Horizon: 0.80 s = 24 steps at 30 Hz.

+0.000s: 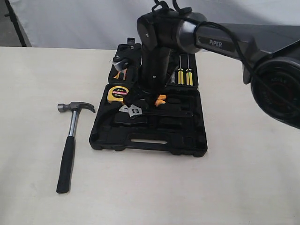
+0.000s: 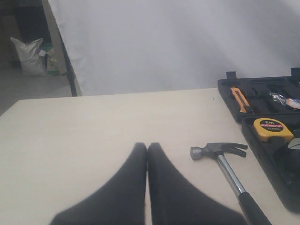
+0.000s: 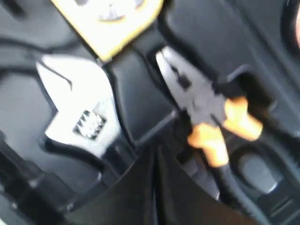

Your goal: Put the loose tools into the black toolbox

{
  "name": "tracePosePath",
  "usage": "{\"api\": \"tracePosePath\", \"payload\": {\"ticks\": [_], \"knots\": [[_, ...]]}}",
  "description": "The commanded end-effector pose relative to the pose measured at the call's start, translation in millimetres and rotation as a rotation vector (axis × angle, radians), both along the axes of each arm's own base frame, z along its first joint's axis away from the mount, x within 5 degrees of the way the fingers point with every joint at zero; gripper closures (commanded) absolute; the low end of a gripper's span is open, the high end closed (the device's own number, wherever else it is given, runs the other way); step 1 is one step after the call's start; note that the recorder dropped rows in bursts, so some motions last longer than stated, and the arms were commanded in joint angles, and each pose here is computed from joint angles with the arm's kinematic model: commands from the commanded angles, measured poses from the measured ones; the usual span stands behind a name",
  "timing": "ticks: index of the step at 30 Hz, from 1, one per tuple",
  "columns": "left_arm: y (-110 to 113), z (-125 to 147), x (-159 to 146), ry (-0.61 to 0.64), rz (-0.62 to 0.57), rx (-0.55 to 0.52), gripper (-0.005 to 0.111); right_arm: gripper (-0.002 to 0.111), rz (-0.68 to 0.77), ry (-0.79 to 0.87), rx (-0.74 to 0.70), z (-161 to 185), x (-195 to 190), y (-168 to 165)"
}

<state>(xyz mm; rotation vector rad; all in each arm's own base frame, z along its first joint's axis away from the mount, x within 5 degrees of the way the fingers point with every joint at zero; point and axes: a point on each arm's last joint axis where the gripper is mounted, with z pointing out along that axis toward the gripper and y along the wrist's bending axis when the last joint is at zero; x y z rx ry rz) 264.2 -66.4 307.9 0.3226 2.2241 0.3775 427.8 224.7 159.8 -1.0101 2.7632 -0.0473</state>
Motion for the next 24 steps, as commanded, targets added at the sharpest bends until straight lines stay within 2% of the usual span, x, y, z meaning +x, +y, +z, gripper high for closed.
{"api": "tracePosePath", "payload": {"ticks": [1, 8, 12, 15, 20, 24], "knots": [[0.1, -0.7, -1.6, -0.005, 0.001, -0.027, 0.105, 0.108, -0.012, 0.023, -0.013, -13.0, -4.9, -7.6], [0.1, -0.7, -1.6, -0.005, 0.001, -0.027, 0.105, 0.108, -0.037, 0.074, -0.037, -40.3, -9.1, -14.7], [0.1, -0.7, -1.6, -0.005, 0.001, -0.027, 0.105, 0.108, -0.046, 0.076, -0.036, -41.4, -8.4, -14.4], [0.1, -0.7, -1.6, -0.005, 0.001, -0.027, 0.105, 0.108, -0.052, 0.032, -0.012, -17.2, -6.0, -13.2], [0.1, -0.7, -1.6, -0.005, 0.001, -0.027, 0.105, 0.108, -0.074, -0.097, 0.066, 45.2, -7.9, -14.2], [0.1, -0.7, -1.6, -0.005, 0.001, -0.027, 0.105, 0.108, -0.089, -0.116, 0.089, 62.7, -12.1, -15.7]]}}
